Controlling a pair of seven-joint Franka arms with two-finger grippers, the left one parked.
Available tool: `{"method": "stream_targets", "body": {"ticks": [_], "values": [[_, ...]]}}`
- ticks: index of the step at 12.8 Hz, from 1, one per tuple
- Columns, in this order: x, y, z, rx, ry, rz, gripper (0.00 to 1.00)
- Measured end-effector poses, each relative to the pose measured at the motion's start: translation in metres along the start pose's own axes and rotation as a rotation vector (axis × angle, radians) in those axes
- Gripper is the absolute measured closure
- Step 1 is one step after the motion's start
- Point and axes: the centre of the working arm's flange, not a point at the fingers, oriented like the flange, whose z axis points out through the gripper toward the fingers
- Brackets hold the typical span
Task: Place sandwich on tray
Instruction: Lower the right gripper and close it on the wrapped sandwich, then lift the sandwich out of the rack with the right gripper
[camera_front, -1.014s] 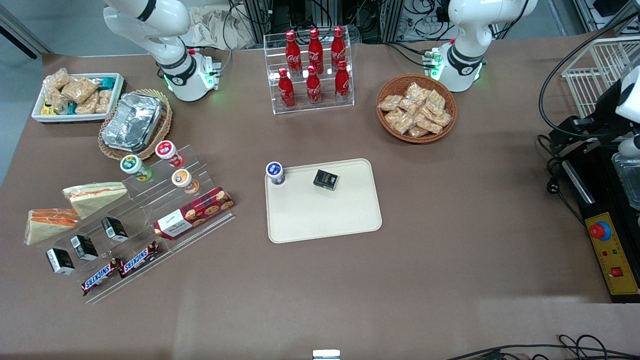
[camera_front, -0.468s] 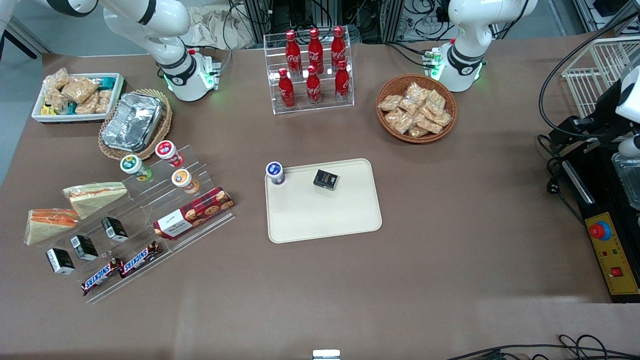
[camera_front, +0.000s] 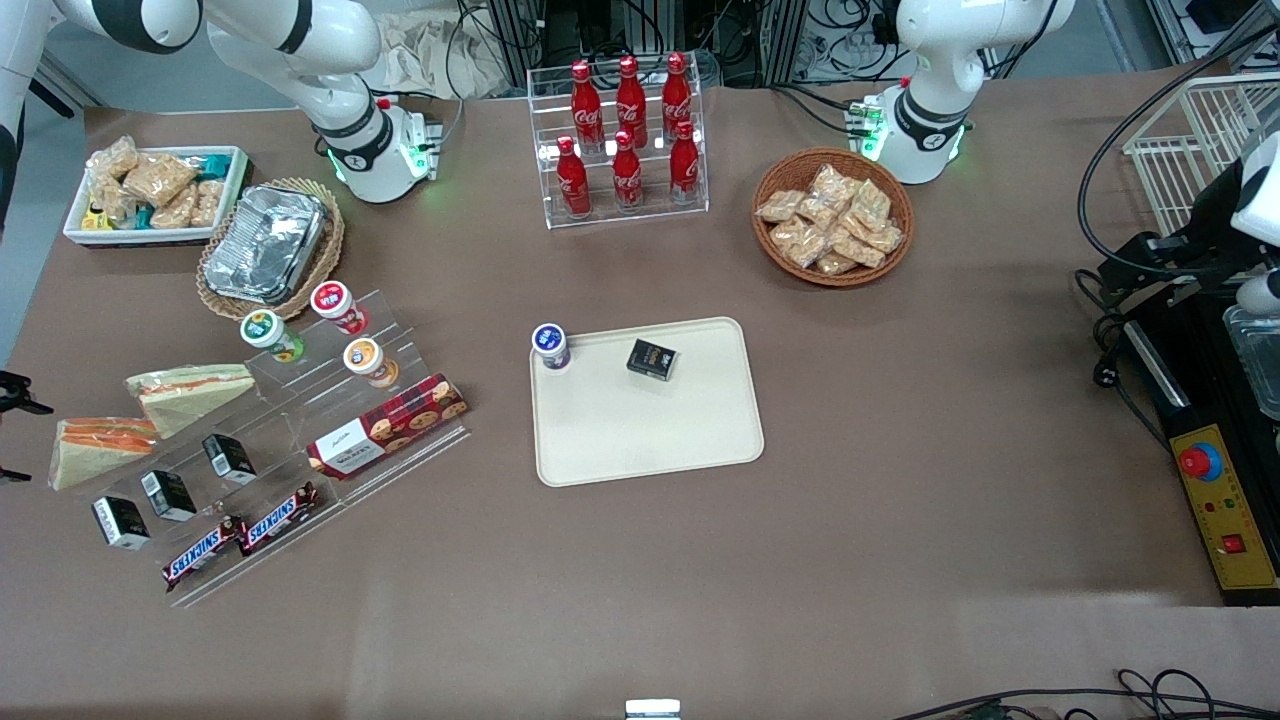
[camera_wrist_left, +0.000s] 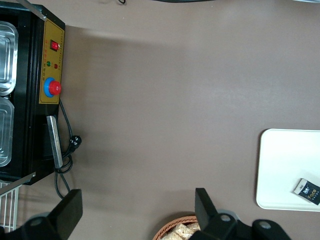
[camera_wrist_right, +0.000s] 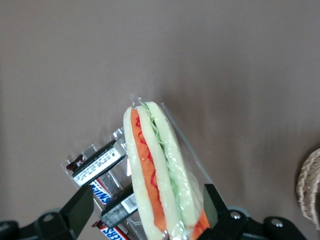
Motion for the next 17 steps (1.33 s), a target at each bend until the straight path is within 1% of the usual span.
{"method": "stream_targets", "body": {"ticks": [5, 9, 11, 12, 14, 15, 16, 17], "values": [[-0.004, -0.003, 0.034, -0.003, 0.012, 0.022, 0.02], [-0.011, -0.001, 0.060, -0.036, 0.007, -0.016, 0.04], [-0.011, 0.003, 0.067, -0.050, 0.000, -0.060, 0.06], [-0.011, 0.004, 0.069, -0.055, -0.003, -0.085, 0.15], [-0.009, 0.006, 0.070, -0.061, -0.007, -0.139, 0.40], [-0.008, 0.007, 0.070, -0.063, -0.009, -0.169, 0.50], [-0.007, 0.008, 0.070, -0.064, -0.011, -0.197, 0.56], [-0.006, 0.008, 0.069, -0.062, -0.011, -0.224, 0.58]]}}
